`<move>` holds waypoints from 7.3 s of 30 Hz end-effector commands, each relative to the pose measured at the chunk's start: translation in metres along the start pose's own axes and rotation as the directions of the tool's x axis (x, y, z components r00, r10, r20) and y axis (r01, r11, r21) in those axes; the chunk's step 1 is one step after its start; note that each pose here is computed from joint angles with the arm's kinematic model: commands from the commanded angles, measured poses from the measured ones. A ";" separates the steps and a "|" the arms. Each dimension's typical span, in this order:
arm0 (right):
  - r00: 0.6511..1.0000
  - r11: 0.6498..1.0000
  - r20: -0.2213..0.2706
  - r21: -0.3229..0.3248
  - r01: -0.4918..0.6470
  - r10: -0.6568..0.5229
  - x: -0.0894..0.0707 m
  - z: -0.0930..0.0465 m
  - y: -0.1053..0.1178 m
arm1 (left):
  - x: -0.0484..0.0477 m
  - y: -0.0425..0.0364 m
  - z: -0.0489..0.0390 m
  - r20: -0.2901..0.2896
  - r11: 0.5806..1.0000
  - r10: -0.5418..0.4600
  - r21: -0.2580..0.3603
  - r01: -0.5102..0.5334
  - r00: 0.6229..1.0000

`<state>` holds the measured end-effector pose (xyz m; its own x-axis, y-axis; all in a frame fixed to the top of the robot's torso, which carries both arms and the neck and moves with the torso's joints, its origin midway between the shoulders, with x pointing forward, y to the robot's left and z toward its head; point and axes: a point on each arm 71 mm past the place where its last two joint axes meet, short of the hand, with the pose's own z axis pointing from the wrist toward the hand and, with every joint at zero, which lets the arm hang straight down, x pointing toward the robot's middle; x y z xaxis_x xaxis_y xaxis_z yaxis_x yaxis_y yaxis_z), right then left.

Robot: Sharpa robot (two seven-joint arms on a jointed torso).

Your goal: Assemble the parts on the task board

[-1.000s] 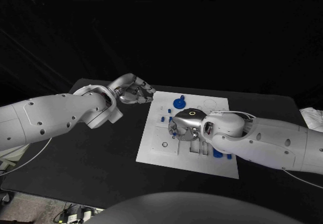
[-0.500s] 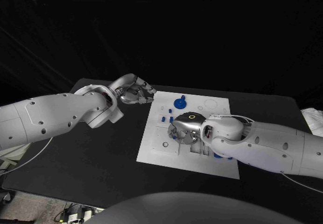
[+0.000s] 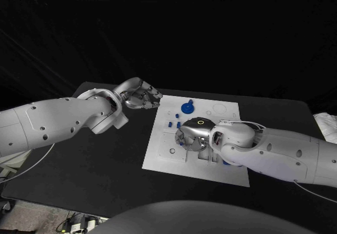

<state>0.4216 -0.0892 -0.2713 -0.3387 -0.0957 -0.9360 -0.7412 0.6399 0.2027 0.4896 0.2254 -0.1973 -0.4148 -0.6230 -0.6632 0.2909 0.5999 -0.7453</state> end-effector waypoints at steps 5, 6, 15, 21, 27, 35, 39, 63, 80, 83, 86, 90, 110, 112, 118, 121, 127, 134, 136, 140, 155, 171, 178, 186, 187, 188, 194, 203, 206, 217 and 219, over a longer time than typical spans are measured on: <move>0.999 1.000 0.037 -0.008 -0.010 0.011 -0.002 -0.001 0.000 | 0.0018 -0.0005 0.0007 -0.019 1.000 -0.004 -0.004 0.004 1.000; 0.999 1.000 0.038 -0.006 -0.012 0.012 -0.002 -0.001 0.000 | 0.0019 -0.0004 0.0007 -0.020 1.000 -0.004 -0.005 0.004 1.000; 0.999 1.000 0.024 0.009 -0.022 0.022 -0.001 -0.001 -0.004 | 0.0032 -0.0002 0.0013 -0.030 1.000 -0.006 -0.013 0.006 1.000; 0.999 0.999 0.018 0.016 -0.032 0.031 0.000 0.000 -0.006 | 0.0041 -0.0002 0.0019 -0.037 1.000 -0.007 -0.017 0.006 0.999; 0.997 0.997 0.040 0.020 -0.071 0.070 -0.001 -0.001 -0.009 | 0.0047 -0.0002 0.0021 -0.041 1.000 -0.007 -0.019 0.006 0.999; 0.948 0.954 0.130 0.034 -0.298 0.292 -0.010 -0.013 -0.022 | 0.0044 -0.0001 0.0012 -0.040 1.000 -0.007 -0.021 0.006 0.999; 0.881 0.887 0.159 0.053 -0.458 0.446 -0.016 -0.019 -0.032 | 0.0037 0.0007 0.0007 -0.038 1.000 -0.006 -0.024 0.006 0.999; 0.842 0.835 0.055 0.108 -0.539 0.536 -0.007 -0.013 -0.037 | 0.0085 -0.0016 0.0054 -0.057 1.000 -0.008 -0.030 0.007 0.998; 0.867 0.862 0.038 0.100 -0.498 0.496 0.005 -0.006 -0.031 | 0.0112 -0.0013 0.0070 -0.064 1.000 -0.007 -0.029 0.005 0.998; 0.872 0.866 0.036 0.101 -0.490 0.489 0.006 -0.006 -0.031 | 0.0114 -0.0006 0.0068 -0.064 1.000 -0.007 -0.030 0.005 0.998; 0.874 0.868 0.036 0.102 -0.486 0.485 0.007 -0.005 -0.032 | 0.0116 -0.0004 0.0069 -0.063 1.000 -0.007 -0.030 0.005 0.998; 0.877 0.872 0.032 0.102 -0.479 0.479 0.009 -0.004 -0.031 | 0.0120 -0.0005 0.0071 -0.065 1.000 -0.008 -0.029 0.006 0.998; 0.879 0.874 0.015 0.107 -0.475 0.476 0.013 -0.005 -0.031 | 0.0125 0.0000 0.0069 -0.067 0.999 -0.008 -0.032 0.006 0.998; 0.879 0.873 0.014 0.108 -0.475 0.476 0.014 -0.005 -0.031 | 0.0125 0.0000 0.0068 -0.068 0.999 -0.009 -0.032 0.006 0.998; 0.878 0.872 0.014 0.113 -0.477 0.479 0.017 -0.004 -0.032 | 0.0127 0.0000 0.0067 -0.068 0.999 -0.009 -0.032 0.007 0.998; 0.877 0.871 0.016 0.115 -0.478 0.480 0.019 -0.004 -0.032 | 0.0128 -0.0001 0.0066 -0.069 0.999 -0.009 -0.033 0.007 0.998; 0.878 0.871 0.019 0.119 -0.476 0.478 0.020 -0.004 -0.032 | 0.0129 0.0000 0.0064 -0.070 0.999 -0.010 -0.035 0.007 0.997; 0.881 0.873 0.026 0.126 -0.472 0.472 0.021 -0.005 -0.033 | 0.0132 0.0000 0.0066 -0.072 0.999 -0.010 -0.036 0.007 0.997; 0.882 0.873 0.030 0.126 -0.471 0.471 0.021 -0.005 -0.034 | 0.0134 -0.0001 0.0067 -0.073 0.999 -0.010 -0.035 0.007 0.997; 0.882 0.874 0.038 0.124 -0.470 0.469 0.021 -0.005 -0.033 | 0.0137 -0.0003 0.0070 -0.074 0.999 -0.010 -0.036 0.008 0.997; 0.882 0.873 0.046 0.125 -0.471 0.469 0.021 -0.004 -0.034 | 0.0154 -0.0003 0.0080 -0.085 0.999 -0.012 -0.043 0.008 0.996; 0.880 0.871 0.037 0.132 -0.474 0.474 0.024 -0.003 -0.033 | 0.0173 -0.0001 0.0084 -0.099 0.999 -0.015 -0.053 0.010 0.995; 0.883 0.873 0.023 0.142 -0.467 0.469 0.026 -0.004 -0.034 | 0.0178 0.0002 0.0084 -0.104 0.998 -0.015 -0.057 0.009 0.994; 0.889 0.879 0.037 0.133 -0.458 0.457 0.025 -0.004 -0.032 | 0.0186 0.0003 0.0088 -0.108 0.998 -0.016 -0.059 0.009 0.994; 0.889 0.880 0.041 0.131 -0.457 0.456 0.025 -0.004 -0.032 | 0.0187 0.0002 0.0088 -0.109 0.998 -0.016 -0.059 0.009 0.994; 0.889 0.880 0.046 0.129 -0.457 0.455 0.025 -0.004 -0.032 | 0.0188 0.0002 0.0089 -0.109 0.998 -0.016 -0.059 0.009 0.994; 0.890 0.881 0.063 0.123 -0.456 0.452 0.023 -0.004 -0.032 | 0.0192 0.0003 0.0090 -0.111 0.998 -0.016 -0.060 0.010 0.994; 0.891 0.883 0.071 0.122 -0.454 0.448 0.023 -0.003 -0.031 | 0.0194 0.0008 0.0089 -0.115 0.998 -0.016 -0.064 0.009 0.993; 0.891 0.883 0.070 0.122 -0.454 0.448 0.023 -0.002 -0.031 | 0.0196 0.0011 0.0089 -0.118 0.998 -0.016 -0.067 0.008 0.993; 0.892 0.882 0.045 0.133 -0.452 0.450 0.025 -0.002 -0.032 | 0.0203 0.0016 0.0087 -0.126 0.997 -0.017 -0.076 0.007 0.992; 0.892 0.882 0.036 0.135 -0.451 0.451 0.026 -0.002 -0.032 | 0.0206 0.0017 0.0088 -0.129 0.997 -0.017 -0.078 0.007 0.992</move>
<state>0.4365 -0.1131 -0.2978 -0.5991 0.2604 -0.7571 -0.4225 0.7004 0.5753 0.4899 0.2114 -0.2121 -0.5107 -0.5745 -0.6397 0.2206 0.6315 -0.7433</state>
